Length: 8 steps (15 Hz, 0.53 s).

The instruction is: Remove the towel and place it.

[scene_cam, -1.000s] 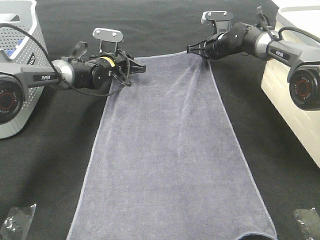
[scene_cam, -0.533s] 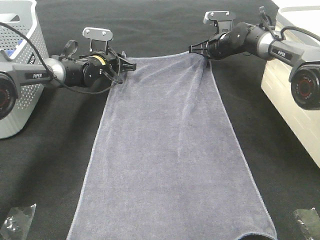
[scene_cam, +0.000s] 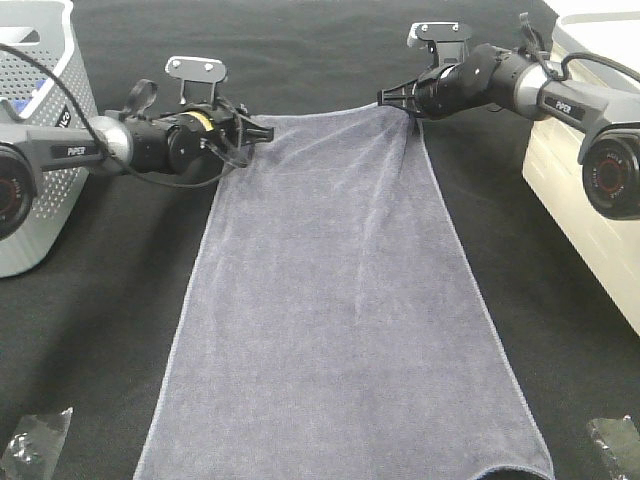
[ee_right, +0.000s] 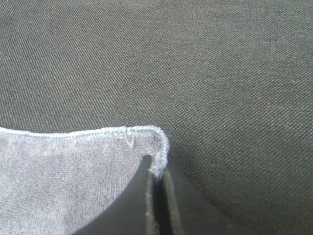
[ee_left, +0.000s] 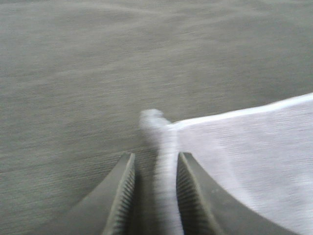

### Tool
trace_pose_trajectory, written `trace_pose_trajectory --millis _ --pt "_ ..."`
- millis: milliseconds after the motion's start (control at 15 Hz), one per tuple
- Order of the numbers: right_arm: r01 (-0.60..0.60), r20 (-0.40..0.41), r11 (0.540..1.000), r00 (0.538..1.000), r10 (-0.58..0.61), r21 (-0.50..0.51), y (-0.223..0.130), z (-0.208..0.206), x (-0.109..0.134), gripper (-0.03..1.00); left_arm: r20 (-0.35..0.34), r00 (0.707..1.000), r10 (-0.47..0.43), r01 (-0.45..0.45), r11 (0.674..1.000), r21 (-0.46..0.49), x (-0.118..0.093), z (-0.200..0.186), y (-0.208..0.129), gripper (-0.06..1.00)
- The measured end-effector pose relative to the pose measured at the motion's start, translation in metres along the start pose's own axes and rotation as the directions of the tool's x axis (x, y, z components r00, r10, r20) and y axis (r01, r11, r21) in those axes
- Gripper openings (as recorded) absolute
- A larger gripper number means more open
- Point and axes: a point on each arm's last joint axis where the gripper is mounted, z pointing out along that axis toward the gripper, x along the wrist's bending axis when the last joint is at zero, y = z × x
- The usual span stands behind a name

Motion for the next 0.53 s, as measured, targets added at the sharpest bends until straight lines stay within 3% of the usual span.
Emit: trace_pose_trajectory --millis 200,533 --pt "-0.016 -0.006 1.000 1.000 0.016 -0.001 0.000 0.000 0.001 0.02 0.035 0.999 0.017 -0.016 0.999 -0.029 -0.018 -0.001 0.006 0.29" --pt "-0.017 -0.007 1.000 1.000 0.017 -0.001 0.000 0.000 0.001 0.02 0.040 0.999 0.029 -0.028 1.000 -0.012 -0.017 0.003 -0.015 0.29"
